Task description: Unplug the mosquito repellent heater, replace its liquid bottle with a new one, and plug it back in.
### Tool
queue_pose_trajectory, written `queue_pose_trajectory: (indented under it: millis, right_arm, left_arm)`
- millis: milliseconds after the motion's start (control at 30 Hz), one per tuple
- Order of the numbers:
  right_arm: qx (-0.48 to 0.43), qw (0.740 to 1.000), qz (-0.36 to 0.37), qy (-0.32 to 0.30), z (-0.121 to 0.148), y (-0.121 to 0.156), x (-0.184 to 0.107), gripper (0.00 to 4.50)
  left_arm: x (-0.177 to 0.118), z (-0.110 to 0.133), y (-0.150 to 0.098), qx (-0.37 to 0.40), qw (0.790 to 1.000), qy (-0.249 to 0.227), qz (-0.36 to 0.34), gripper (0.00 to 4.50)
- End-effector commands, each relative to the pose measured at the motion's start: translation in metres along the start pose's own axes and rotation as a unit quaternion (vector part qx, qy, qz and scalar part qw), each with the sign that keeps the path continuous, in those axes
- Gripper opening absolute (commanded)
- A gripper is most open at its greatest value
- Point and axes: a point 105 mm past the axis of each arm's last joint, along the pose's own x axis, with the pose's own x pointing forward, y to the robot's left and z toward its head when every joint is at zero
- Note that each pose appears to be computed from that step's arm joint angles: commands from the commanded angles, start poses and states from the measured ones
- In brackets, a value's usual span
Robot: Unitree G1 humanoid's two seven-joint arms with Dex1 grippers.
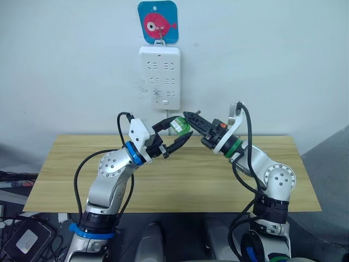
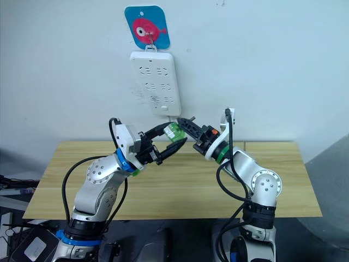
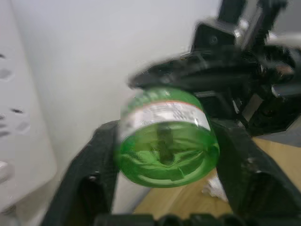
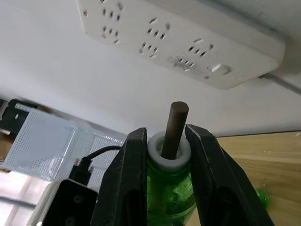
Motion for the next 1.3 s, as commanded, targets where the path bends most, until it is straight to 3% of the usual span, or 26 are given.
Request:
queue_pose_trajectory:
  millis: [33,67,200,400,467,633,867,967,1200,1300]
  right_arm:
    - [-0.055,0.998,-0.012,0.002,0.004,-0.003,-0.007,0.83]
    - [-0.084,0.996,-0.034,0.002,0.007,-0.012,-0.011,0.83]
    - [-0.244,0.960,-0.135,0.001,0.017,-0.059,-0.026,0.83]
    - [-0.482,0.850,-0.210,0.021,0.009,-0.128,-0.033,0.83]
    - [-0.510,0.831,-0.221,0.021,0.007,-0.144,-0.030,0.83]
    - [-0.531,0.814,-0.234,0.033,0.002,-0.173,-0.019,0.83]
    - [-0.510,0.819,-0.260,0.039,0.001,-0.195,-0.021,0.83]
    - [-0.501,0.824,-0.262,0.038,-0.001,-0.199,-0.026,1.83]
    - [-0.502,0.830,-0.243,-0.024,0.019,-0.176,-0.028,4.31]
    - [-0.526,0.831,-0.183,-0.002,0.016,-0.146,-0.028,4.43]
  left_arm:
    - [-0.015,-0.011,0.006,-0.007,0.999,0.053,0.002,4.18]
    - [-0.023,-0.019,0.007,-0.019,0.996,0.085,-0.001,4.49]
    - [-0.051,-0.043,0.005,-0.063,0.981,0.183,-0.009,4.50]
    - [-0.063,-0.047,-0.010,-0.087,0.969,0.228,-0.028,4.50]
    - [-0.063,-0.046,-0.015,-0.098,0.968,0.230,-0.034,4.50]
    - [-0.061,-0.042,-0.015,-0.099,0.969,0.225,-0.024,4.50]
    - [-0.054,-0.038,-0.019,-0.074,0.976,0.201,-0.030,4.50]
    - [-0.053,-0.038,-0.021,-0.064,0.979,0.194,-0.023,4.50]
    - [-0.065,-0.045,-0.011,-0.058,0.980,0.190,0.030,4.50]
    - [-0.089,-0.061,0.002,-0.077,0.968,0.204,0.124,4.50]
